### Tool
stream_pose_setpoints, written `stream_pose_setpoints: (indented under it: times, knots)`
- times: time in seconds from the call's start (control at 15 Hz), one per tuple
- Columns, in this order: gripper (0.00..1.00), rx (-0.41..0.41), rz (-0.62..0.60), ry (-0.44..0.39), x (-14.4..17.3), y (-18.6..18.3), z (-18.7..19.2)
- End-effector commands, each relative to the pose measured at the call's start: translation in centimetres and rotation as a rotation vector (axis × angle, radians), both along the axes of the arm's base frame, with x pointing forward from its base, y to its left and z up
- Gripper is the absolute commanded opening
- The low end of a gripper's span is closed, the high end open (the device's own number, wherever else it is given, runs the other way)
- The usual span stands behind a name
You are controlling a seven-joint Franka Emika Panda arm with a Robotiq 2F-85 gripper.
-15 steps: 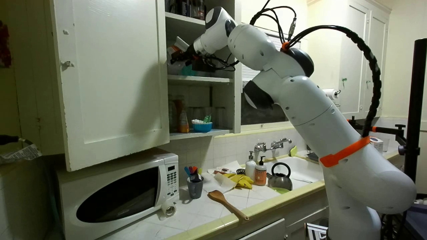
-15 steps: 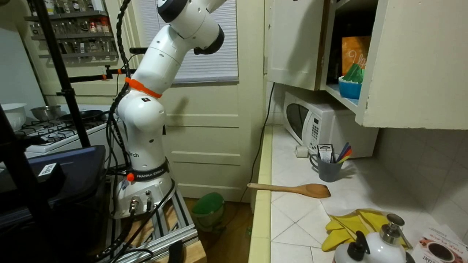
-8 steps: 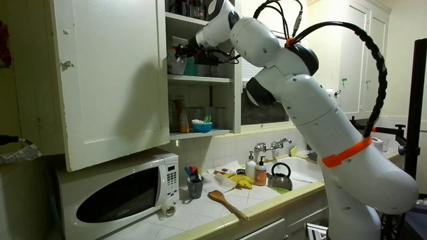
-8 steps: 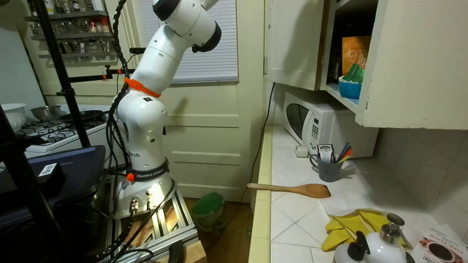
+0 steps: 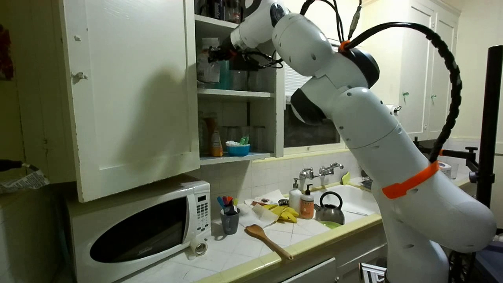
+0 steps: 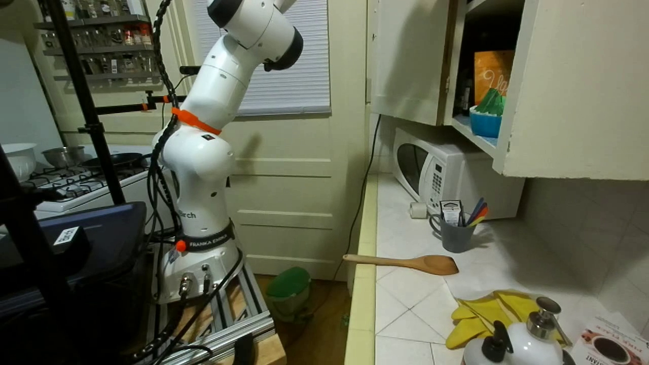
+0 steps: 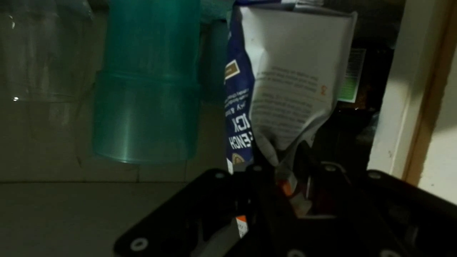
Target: Put the packet in the middle compartment of the top cabinet
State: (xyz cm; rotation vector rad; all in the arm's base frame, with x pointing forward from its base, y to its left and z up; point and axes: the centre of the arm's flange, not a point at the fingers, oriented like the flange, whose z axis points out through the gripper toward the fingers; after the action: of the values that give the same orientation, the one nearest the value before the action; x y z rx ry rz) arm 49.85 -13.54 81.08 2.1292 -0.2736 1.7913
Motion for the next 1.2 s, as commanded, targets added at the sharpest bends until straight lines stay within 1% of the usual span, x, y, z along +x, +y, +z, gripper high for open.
stream_pose_setpoints:
  times: [0.0,0.27,0.4,0.53,0.67,0.87,1.13]
  knots:
    - [0.06,0.020,-0.028,0.040,1.3,1.0,2.5]
    - [0.06,0.018,-0.029,0.066,0.2,1.2,2.1]
    - [0.06,0.036,-0.026,0.091,1.0,1.1,1.8]
    - [0.06,0.051,-0.035,0.094,2.2,0.7,1.8]
    - [0.06,0.076,-0.045,0.114,3.8,0.1,2.0]
    - [0.06,0.081,-0.059,0.105,5.4,0.0,2.9]
    - [0.06,0.083,-0.085,0.097,5.8,-0.1,3.2]
